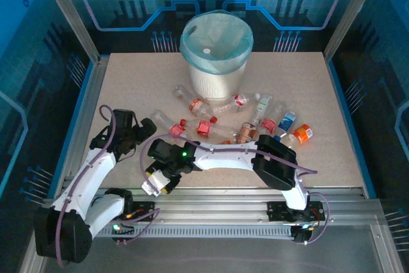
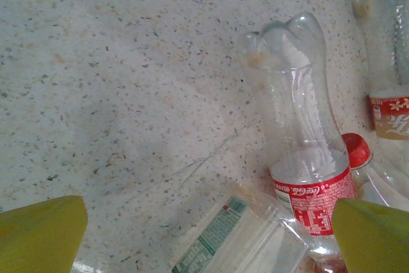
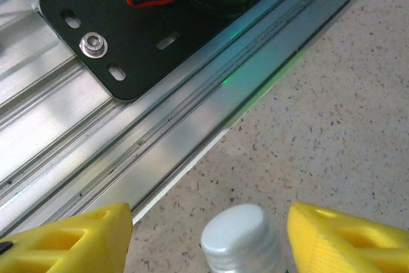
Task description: Put the plastic bottles in the bin
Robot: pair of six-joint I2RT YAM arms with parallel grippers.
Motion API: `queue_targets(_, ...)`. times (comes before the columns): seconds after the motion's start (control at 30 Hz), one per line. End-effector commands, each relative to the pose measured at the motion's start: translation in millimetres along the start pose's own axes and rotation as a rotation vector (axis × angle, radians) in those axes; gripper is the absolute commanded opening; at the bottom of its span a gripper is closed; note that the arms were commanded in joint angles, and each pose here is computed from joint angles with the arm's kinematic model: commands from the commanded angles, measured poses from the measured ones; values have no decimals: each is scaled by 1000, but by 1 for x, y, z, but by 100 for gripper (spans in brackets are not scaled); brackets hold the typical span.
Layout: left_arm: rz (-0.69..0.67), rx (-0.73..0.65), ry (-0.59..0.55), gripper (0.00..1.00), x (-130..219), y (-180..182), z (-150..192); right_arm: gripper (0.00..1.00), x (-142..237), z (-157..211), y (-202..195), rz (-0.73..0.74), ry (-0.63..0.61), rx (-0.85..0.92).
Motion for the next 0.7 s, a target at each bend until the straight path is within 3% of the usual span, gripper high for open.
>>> queue_targets(0.0, -3, 30, -41, 99, 7, 8, -8, 66, -14, 5, -7, 16, 61, 65)
queue_targets(0.3, 9, -6, -43, 99, 12, 11, -6, 66, -28, 27, -11, 22, 191, 142)
queue_targets(0.67, 26, -33, -29, 99, 9, 9, -3, 64, -34, 28, -15, 44, 201, 233)
Point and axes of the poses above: each hand's point on the last joint's axis, 136 mm out from that joint toward the fingers, its own x axis back along the fingers, its own y axis along the line the jaws close on, z = x × y, the point moved 1 cm from there along x, back along the fingers, and after that the axes turned 6 degrees about -x, right-handed, at the moved point
